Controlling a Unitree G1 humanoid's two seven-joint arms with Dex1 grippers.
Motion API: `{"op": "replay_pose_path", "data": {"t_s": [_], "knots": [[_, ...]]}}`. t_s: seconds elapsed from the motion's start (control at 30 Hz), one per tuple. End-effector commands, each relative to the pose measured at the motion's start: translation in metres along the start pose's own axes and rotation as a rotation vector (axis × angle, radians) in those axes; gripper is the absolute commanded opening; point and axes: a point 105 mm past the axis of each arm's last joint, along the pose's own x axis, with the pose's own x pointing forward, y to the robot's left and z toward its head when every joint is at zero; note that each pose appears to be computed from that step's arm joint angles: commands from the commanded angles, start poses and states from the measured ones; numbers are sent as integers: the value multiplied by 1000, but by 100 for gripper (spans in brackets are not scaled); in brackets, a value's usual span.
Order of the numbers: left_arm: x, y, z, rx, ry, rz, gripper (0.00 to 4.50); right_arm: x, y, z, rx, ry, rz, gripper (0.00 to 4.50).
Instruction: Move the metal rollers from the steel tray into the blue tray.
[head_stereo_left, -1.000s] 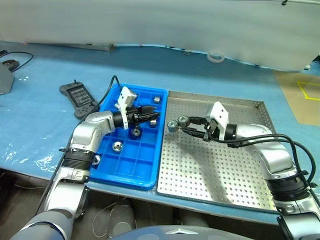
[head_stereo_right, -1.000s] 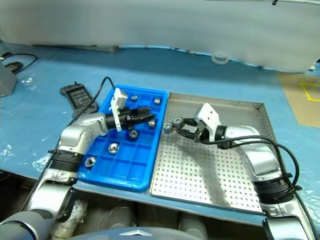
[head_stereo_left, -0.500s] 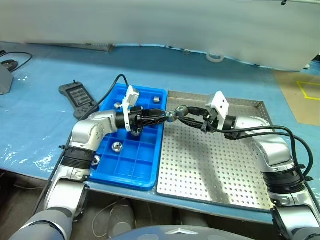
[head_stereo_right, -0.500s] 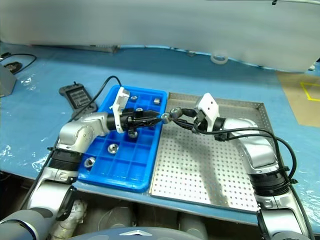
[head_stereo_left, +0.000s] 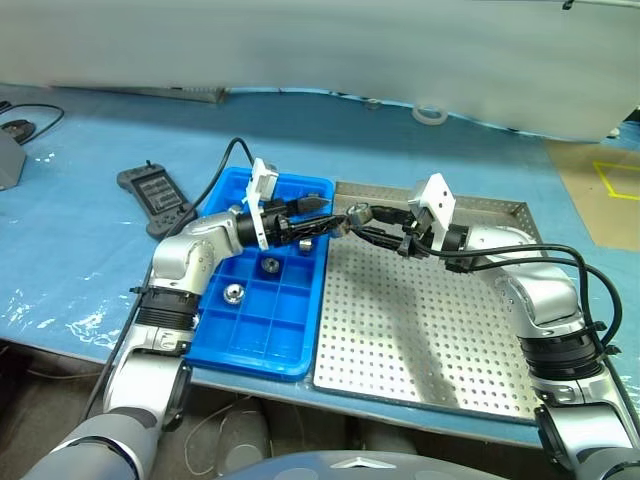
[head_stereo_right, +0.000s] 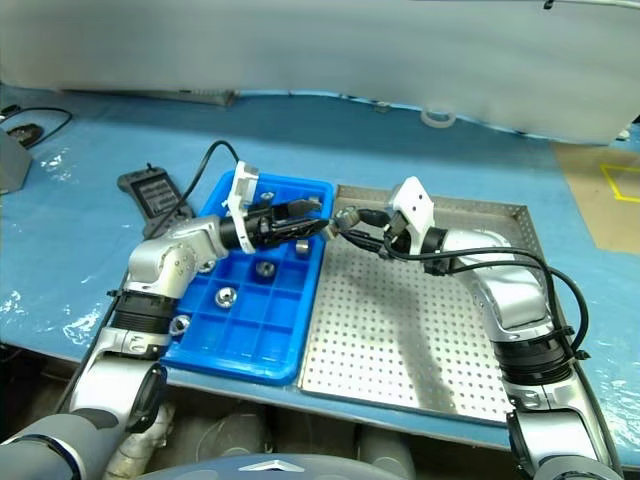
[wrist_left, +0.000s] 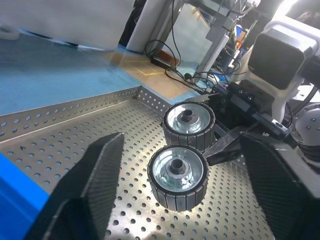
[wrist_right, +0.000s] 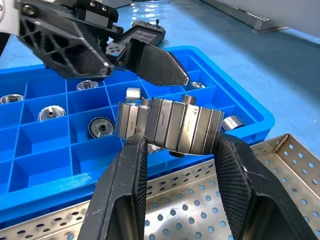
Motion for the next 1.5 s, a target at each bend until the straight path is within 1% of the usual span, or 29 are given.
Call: {"op": "replay_pose_path", "data": {"t_s": [0.03,0.2,0.33,0.5,0.63,1.13,1.17,1.2,1.3,1.5], "knots": [[3,-14,4,24,1,-70,443,-2,-1,19,-50,-47,1,157],[7,-13,-2,8,-2,-54,443,-1,-1,25,-50,-69,5,157],[11,-7,5,2,-44,-31,443,0,0,28,-45,-73,10,157],[14,-6,10,-14,-75,-31,443,0,1,27,-43,-71,10,157],[14,-2,1,-29,-32,-11,443,-1,-1,26,-43,-68,4,157],[15,-4,-6,-51,-7,-12,443,0,-1,24,-45,-60,0,157],[15,-3,-6,-50,-7,-10,405,0,-1,24,-45,-60,0,157],[15,-3,-5,-47,-6,-11,388,0,-1,24,-45,-60,0,157],[16,-3,-5,-42,0,-7,291,0,-2,24,-46,-58,-1,157],[17,-3,-3,-38,-5,-9,291,0,-2,24,-48,-59,-1,157]]}}
